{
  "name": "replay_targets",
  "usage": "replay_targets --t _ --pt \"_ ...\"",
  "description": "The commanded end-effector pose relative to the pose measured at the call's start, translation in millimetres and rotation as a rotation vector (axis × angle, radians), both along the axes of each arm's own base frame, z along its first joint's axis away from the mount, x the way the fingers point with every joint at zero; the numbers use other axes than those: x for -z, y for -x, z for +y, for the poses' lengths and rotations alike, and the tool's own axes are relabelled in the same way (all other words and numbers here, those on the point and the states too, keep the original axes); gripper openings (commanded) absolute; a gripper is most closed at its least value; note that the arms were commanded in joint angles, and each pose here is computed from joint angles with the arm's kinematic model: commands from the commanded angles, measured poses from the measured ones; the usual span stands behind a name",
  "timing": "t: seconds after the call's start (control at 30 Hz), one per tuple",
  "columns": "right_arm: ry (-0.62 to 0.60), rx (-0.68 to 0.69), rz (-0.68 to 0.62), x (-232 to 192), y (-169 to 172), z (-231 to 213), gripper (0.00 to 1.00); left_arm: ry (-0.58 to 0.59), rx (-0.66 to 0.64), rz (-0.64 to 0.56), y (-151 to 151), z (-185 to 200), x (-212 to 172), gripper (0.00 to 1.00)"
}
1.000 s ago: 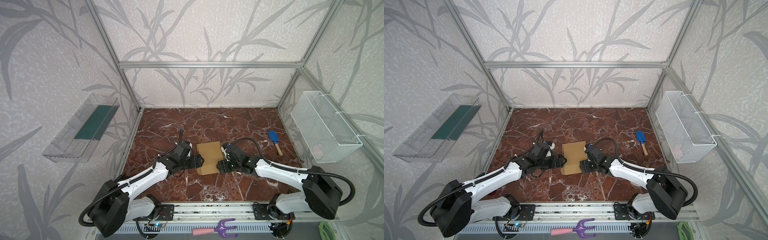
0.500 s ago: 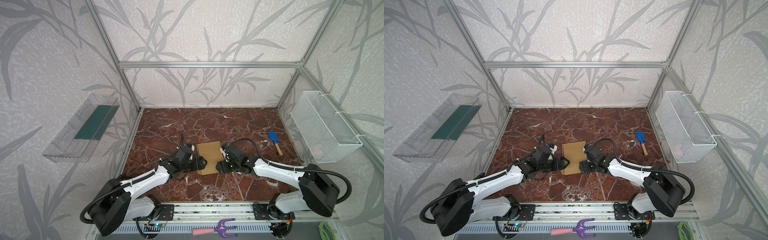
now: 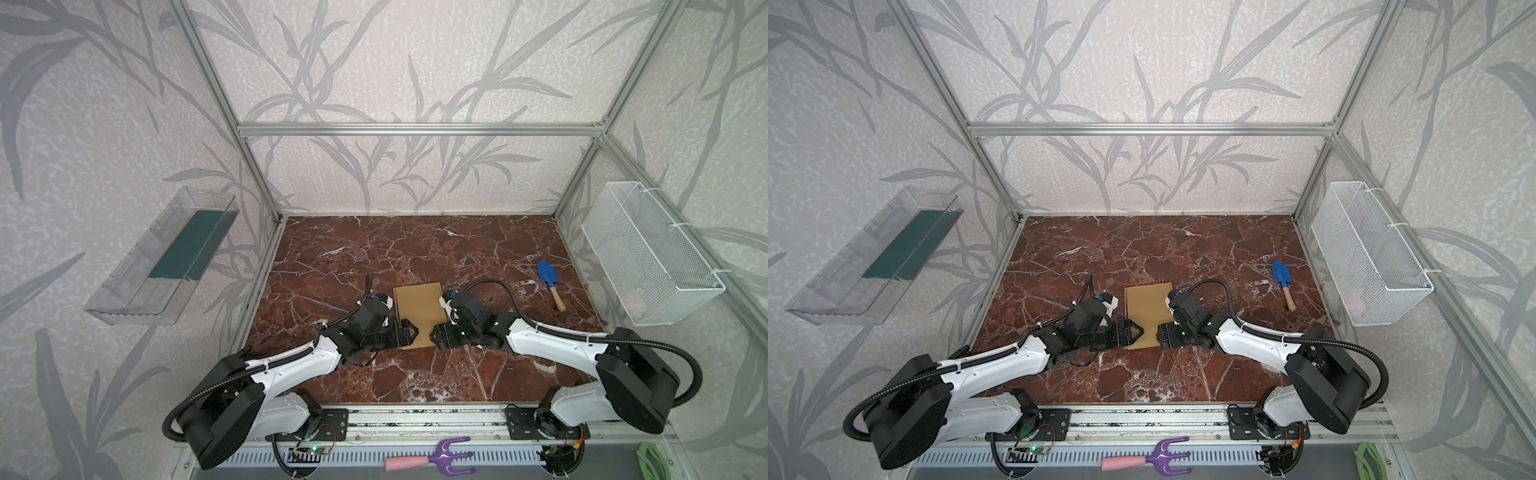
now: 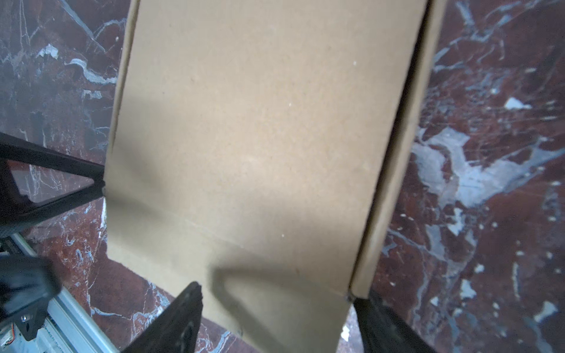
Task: Fold the paper box
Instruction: 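Press the closed box's sides between both grippers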
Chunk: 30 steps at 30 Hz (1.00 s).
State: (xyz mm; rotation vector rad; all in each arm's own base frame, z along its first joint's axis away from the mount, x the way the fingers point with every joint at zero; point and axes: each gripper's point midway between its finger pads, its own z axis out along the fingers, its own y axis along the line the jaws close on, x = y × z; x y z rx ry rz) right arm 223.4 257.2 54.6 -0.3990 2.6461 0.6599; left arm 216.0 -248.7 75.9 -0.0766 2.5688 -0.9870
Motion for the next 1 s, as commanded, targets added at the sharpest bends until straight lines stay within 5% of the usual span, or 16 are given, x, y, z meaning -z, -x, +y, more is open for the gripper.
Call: replay_targets --t 0.0,0.97 --pt "-0.015 0.005 0.005 0.1 0.2 0.6 0.77 0.008 -0.018 0.009 0.8 -1.2 6.8 0.93" --pt "-0.017 0.019 0.014 2.7 1.4 -1.1 0.71 0.027 -0.001 0.01 4.1 -14.4 8.1 0.91"
